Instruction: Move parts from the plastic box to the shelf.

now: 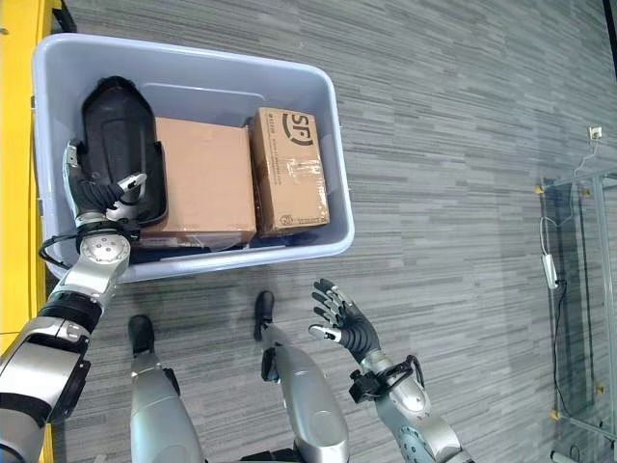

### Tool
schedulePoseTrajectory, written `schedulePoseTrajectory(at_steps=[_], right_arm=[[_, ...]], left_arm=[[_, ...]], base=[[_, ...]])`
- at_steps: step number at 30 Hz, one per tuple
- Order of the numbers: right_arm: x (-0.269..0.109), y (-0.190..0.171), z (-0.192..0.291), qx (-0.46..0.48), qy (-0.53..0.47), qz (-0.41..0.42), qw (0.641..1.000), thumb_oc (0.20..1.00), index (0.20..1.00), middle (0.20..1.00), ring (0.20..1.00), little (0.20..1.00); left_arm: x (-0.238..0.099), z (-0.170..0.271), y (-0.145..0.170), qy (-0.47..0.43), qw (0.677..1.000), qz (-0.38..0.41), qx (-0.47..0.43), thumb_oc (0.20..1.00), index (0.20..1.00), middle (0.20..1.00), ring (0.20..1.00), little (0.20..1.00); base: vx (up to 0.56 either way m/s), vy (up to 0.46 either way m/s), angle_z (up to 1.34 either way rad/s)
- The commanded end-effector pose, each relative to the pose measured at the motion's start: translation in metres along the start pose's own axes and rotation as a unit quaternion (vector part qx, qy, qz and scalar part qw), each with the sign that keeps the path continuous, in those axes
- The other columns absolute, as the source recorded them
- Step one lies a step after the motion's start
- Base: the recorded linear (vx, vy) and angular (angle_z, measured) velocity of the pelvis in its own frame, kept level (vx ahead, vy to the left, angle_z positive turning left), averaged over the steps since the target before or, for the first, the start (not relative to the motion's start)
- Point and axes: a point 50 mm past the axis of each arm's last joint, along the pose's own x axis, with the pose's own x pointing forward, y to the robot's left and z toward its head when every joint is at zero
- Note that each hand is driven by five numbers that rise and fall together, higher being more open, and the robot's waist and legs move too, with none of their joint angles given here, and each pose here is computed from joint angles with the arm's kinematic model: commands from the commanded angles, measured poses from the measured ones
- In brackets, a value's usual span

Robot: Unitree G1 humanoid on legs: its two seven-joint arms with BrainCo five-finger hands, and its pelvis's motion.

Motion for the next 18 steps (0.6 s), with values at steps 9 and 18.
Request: schedulePoseTrajectory(at_steps=[9,18], right_arm=[[0.0,0.002,0.037,-0.002,-0.083,0.028,0.996,1.0,1.0,1.0,1.0,1.0],[0.0,0.001,0.041,-0.007,-0.089,0.027,0.996,1.0,1.0,1.0,1.0,1.0]], left_arm=[[0.013,0.022,-0.003,-0.039,0.998,-0.032,0.036,1.0,1.0,1.0,1.0,1.0],[0.002,0.007,-0.016,-0.005,0.998,-0.054,0.021,1.0,1.0,1.0,1.0,1.0]], base=[[0.01,0.004,-0.02],[0.0,0.0,-0.01]])
